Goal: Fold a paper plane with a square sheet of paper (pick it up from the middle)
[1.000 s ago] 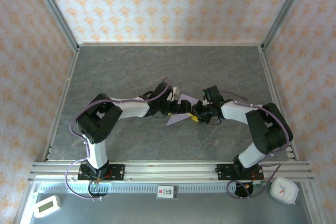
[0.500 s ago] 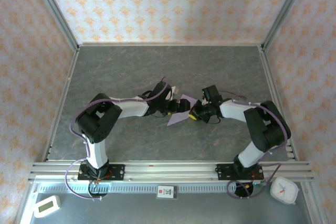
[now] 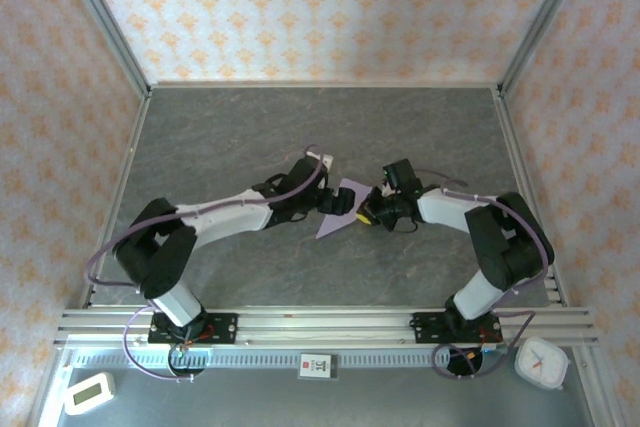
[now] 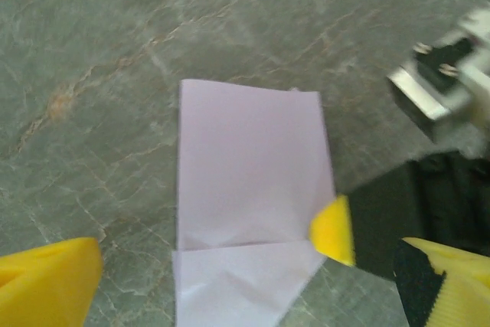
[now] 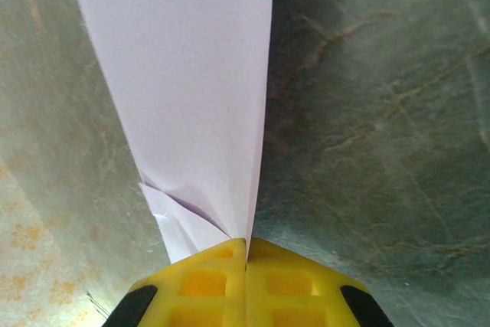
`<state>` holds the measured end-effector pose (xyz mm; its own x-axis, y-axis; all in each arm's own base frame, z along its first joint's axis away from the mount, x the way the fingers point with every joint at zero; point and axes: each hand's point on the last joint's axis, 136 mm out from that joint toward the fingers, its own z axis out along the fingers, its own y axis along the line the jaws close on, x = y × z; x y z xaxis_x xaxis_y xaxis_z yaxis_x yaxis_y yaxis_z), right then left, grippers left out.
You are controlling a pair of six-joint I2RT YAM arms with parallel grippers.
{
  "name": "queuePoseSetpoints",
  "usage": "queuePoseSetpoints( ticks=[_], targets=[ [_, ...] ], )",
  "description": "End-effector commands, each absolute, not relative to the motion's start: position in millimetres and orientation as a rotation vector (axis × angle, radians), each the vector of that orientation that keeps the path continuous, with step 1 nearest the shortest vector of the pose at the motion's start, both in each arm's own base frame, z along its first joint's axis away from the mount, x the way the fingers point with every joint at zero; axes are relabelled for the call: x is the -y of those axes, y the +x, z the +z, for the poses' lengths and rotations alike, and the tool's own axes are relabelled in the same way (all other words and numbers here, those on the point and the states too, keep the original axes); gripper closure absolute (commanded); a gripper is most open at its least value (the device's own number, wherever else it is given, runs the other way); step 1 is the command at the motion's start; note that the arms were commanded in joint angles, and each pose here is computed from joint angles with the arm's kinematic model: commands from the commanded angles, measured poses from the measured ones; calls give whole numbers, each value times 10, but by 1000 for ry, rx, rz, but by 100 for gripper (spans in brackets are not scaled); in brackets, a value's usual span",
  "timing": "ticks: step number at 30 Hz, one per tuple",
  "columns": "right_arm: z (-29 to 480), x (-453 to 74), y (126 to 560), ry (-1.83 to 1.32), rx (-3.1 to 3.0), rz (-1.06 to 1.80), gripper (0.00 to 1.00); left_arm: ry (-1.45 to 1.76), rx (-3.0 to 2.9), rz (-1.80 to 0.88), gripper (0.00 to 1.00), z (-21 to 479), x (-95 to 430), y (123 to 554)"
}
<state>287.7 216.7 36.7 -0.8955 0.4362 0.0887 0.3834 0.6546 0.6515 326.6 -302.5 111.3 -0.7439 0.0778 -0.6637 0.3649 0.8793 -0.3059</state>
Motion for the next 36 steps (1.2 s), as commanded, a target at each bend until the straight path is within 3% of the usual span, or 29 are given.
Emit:
queuePoseSetpoints(
  ticks=[1, 12, 27, 36],
  targets=[
    [588, -2237, 2958, 674, -2748, 1118, 100, 484, -2334, -252, 6, 967, 2881, 3077],
    [637, -2254, 2959, 672, -2757, 1125, 100, 549, -2301, -206, 29, 723, 2976, 2861],
    [626, -2247, 2918, 675, -2764, 1131, 100, 629, -2326, -220, 35, 442, 3110, 2836],
    [597, -2219, 2864, 681, -2773, 1123, 100, 644, -2315, -210, 54, 398, 3145, 2871]
  ],
)
